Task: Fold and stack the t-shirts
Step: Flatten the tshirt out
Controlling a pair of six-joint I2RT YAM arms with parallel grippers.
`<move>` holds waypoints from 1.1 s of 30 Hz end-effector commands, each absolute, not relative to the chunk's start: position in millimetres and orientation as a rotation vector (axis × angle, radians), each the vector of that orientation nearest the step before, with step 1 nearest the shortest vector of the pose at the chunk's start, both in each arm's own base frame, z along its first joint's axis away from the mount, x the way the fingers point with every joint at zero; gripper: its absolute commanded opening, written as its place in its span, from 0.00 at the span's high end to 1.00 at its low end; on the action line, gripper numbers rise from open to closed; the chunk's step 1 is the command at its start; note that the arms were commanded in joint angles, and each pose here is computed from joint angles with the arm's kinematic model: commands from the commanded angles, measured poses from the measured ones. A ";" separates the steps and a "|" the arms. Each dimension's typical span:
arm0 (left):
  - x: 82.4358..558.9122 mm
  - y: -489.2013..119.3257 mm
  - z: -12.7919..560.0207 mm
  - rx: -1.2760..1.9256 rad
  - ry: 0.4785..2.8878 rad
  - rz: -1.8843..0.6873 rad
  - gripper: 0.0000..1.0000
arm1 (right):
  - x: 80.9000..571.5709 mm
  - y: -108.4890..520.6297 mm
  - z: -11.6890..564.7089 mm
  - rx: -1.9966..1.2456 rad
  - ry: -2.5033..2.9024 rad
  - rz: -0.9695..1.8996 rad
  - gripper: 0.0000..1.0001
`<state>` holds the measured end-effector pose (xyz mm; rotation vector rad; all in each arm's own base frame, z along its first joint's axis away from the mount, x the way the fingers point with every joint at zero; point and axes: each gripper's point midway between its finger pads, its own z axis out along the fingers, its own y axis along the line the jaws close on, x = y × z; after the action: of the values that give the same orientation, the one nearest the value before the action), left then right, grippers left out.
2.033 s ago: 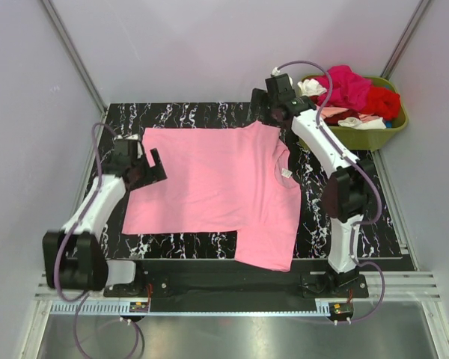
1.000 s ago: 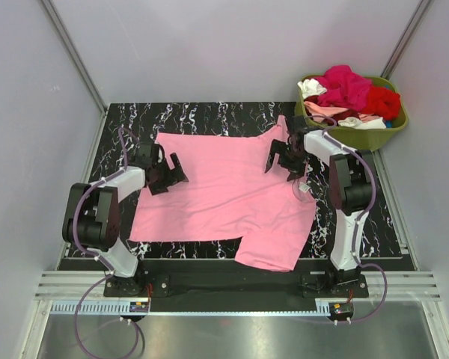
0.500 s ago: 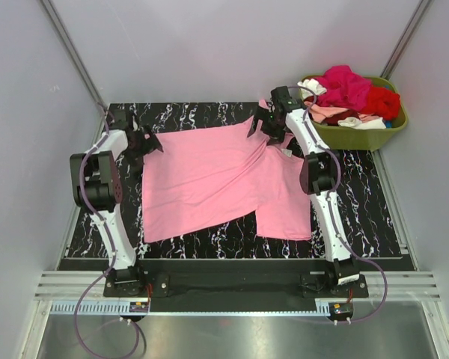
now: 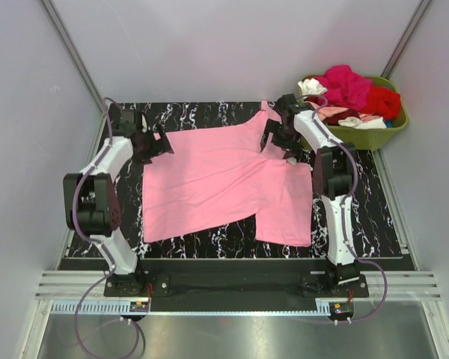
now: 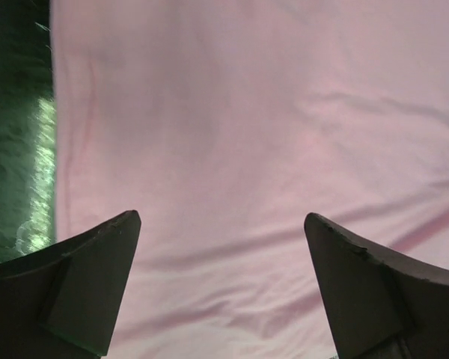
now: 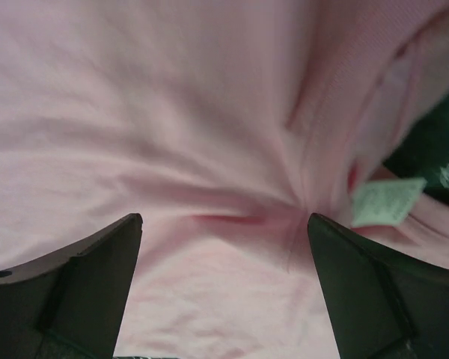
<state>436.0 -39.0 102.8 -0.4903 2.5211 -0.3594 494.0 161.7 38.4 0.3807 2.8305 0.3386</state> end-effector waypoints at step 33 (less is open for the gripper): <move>483.1 -20.9 152.3 -0.461 2.462 -0.285 0.01 | 295.7 101.7 118.7 0.478 2.711 0.248 0.00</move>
<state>501.2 -24.0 50.9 -0.5055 2.6387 -0.3000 318.9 111.9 101.3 0.3898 2.7668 0.2839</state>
